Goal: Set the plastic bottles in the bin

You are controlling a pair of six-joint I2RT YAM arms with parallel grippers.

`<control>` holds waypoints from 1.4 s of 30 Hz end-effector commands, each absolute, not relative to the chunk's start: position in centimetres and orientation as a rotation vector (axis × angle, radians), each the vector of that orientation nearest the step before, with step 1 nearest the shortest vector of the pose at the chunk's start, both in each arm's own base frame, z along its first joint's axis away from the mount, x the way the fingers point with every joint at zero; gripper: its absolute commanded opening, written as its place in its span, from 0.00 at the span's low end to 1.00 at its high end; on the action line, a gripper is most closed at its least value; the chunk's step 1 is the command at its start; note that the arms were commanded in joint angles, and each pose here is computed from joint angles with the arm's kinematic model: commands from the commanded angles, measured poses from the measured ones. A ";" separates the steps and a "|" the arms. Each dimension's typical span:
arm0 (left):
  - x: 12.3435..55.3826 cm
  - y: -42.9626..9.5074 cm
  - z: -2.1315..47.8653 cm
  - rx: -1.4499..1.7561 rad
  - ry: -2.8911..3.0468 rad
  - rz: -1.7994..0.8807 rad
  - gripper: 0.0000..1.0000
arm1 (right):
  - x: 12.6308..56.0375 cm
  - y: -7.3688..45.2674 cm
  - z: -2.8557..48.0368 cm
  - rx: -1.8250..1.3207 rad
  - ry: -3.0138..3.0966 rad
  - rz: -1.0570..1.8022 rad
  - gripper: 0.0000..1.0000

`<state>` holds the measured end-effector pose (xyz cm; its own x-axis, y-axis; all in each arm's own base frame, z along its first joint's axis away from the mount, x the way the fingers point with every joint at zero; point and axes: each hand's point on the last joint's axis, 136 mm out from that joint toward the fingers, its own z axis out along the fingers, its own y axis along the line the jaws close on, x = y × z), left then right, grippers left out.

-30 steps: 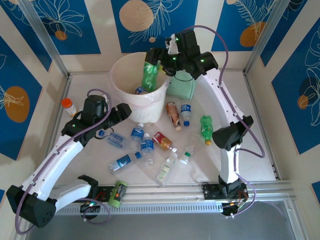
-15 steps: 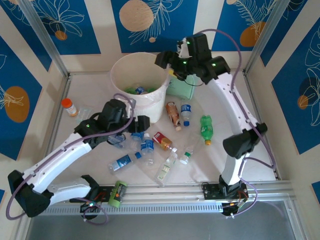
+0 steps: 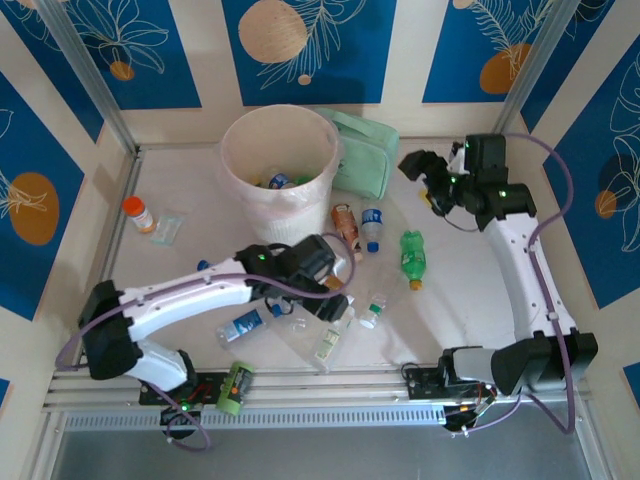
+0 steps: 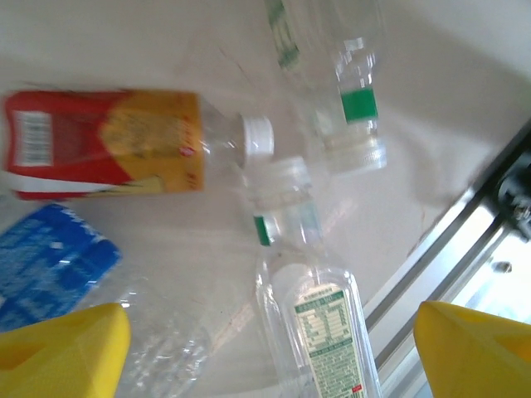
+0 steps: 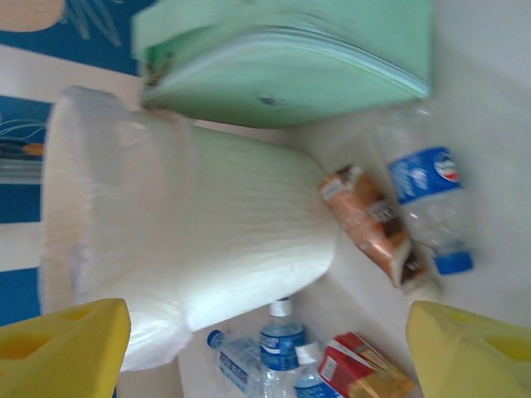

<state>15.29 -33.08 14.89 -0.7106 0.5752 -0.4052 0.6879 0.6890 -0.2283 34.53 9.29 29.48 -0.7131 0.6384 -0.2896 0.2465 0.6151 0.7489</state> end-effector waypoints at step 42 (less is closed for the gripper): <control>11.7 -35.3 6.8 1.247 2.846 -0.174 0.56 | 30.3 4.0 24.1 0.949 2.298 0.994 0.82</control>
<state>11.61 -35.19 5.12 -0.6882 0.7242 -0.0433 0.7239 0.6815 -0.1075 30.95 3.70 23.40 -0.6412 0.7559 -0.1322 0.4337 0.4990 0.7503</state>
